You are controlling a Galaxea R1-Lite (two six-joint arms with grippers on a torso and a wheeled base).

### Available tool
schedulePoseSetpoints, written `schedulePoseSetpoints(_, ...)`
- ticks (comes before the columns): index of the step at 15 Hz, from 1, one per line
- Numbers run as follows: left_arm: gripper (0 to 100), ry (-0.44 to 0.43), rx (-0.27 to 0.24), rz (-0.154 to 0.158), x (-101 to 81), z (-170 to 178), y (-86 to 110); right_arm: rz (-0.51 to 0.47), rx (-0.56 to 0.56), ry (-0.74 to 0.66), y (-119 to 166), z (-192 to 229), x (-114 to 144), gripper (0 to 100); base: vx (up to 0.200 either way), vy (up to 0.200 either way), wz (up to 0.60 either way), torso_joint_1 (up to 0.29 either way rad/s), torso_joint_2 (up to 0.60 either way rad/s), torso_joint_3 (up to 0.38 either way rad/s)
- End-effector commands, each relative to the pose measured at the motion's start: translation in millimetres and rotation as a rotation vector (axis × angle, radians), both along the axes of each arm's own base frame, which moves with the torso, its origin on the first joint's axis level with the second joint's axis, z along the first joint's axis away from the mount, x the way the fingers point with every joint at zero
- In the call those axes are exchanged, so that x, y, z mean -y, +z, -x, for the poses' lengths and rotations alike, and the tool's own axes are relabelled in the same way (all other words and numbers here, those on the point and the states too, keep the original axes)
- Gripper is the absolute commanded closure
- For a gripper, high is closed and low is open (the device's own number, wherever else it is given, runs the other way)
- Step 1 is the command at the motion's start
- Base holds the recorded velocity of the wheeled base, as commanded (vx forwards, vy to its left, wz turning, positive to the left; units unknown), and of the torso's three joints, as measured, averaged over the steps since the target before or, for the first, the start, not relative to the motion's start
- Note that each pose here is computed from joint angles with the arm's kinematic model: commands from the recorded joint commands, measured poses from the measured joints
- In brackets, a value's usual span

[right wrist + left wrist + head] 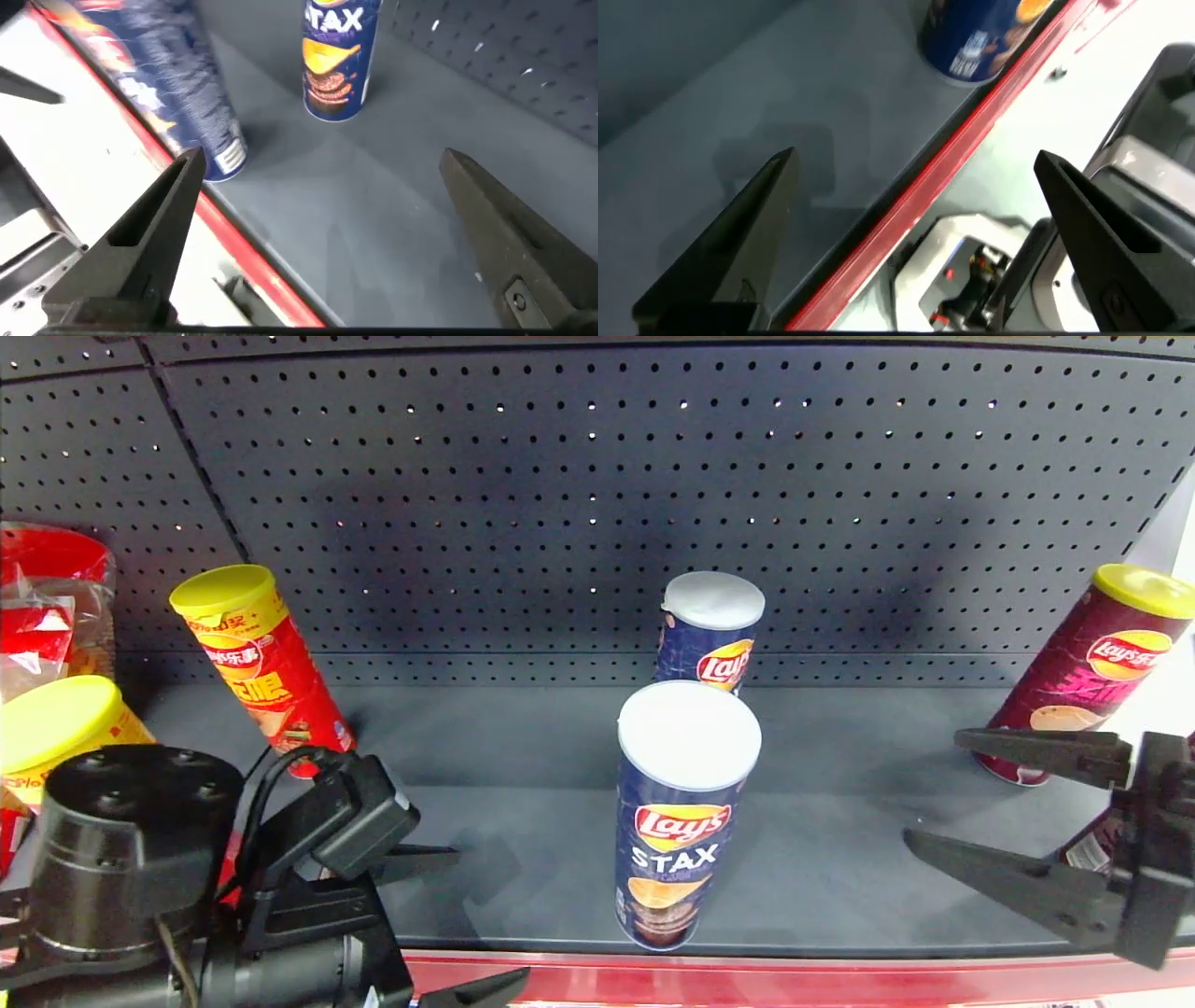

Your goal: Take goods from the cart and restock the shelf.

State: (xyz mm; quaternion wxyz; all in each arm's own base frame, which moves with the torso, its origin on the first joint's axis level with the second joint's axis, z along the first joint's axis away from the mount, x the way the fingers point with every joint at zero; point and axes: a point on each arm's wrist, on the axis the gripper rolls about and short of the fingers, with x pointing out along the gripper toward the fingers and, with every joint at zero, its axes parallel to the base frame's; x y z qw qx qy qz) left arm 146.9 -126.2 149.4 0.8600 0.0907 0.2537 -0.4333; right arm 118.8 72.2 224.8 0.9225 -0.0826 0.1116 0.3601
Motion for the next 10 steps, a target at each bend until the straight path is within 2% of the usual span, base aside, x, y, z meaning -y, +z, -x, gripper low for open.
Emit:
schedulePoseSetpoints(1, 0, -0.010, -0.042, -0.055, 7.8, -10, -13.9, -0.071, 0.128, -0.002, 11, 39, 22, 0, 0.000, 0.000, 0.00, 0.000, 0.00, 0.000)
schedulePoseSetpoints(5, 0, -0.020, -0.051, -0.077, 19.7, -23, -17.9, -0.092, 0.168, -0.056, 9, 51, 34, 0, 0.000, 0.000, 0.00, 0.000, 0.00, 0.000)
schedulePoseSetpoints(10, 0, -0.028, -0.040, -0.070, 42.0, -47, -15.0, -0.104, 0.195, -0.064, 8, 60, 39, 0, 0.000, 0.000, 0.00, 0.000, 0.00, 0.000)
